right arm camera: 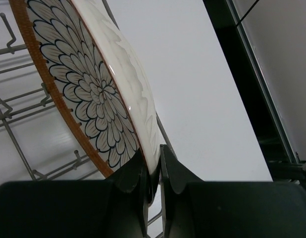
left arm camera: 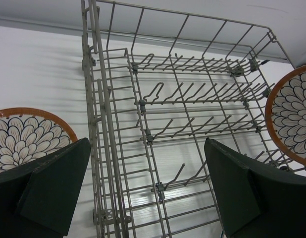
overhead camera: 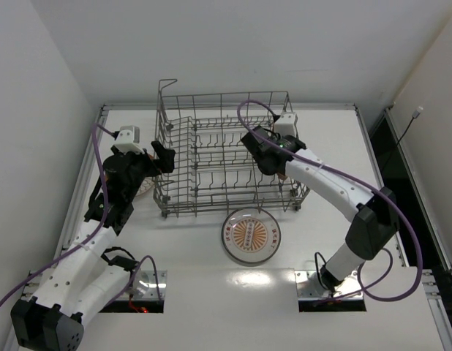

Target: Load the plates into the dish rack

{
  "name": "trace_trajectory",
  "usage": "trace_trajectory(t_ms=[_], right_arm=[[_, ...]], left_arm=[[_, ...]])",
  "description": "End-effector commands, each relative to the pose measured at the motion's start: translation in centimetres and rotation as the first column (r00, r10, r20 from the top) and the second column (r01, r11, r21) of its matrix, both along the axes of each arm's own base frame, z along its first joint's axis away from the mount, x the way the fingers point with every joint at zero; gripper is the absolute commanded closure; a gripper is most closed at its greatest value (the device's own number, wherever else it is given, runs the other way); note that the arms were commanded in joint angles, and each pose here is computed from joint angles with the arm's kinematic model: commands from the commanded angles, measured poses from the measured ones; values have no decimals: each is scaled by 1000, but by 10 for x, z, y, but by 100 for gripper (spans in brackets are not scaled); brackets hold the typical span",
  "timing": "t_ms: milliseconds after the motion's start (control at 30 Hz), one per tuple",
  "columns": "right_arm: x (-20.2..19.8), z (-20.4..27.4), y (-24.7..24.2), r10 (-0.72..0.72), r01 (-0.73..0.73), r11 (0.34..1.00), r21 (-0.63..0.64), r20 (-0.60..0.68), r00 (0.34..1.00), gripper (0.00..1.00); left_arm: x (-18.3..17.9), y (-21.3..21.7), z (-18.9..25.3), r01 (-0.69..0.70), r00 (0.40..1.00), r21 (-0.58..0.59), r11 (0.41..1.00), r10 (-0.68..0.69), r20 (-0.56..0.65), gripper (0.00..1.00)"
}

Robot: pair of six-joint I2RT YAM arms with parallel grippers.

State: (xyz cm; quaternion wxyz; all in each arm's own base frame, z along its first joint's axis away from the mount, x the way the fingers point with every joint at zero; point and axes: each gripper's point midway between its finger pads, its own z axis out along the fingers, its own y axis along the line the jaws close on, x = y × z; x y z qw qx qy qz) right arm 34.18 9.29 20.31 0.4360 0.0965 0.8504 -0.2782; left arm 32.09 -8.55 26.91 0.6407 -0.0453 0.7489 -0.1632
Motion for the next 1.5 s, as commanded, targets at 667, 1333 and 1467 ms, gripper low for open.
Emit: trace_trajectory(t_ms=[667, 1333, 1467], right_arm=[[-43, -71, 2, -5, 10, 993, 121, -38, 999, 93], [-53, -92, 19, -32, 6, 980, -200, -129, 991, 100], [-57, -96, 28, -5, -5, 998, -63, -158, 987, 100]], left_arm=[[0, 1, 16, -5, 998, 6, 1000, 5, 60, 0], [0, 2, 14, -14, 999, 9, 1000, 14, 51, 0], [0, 2, 14, -14, 999, 9, 1000, 14, 51, 0]])
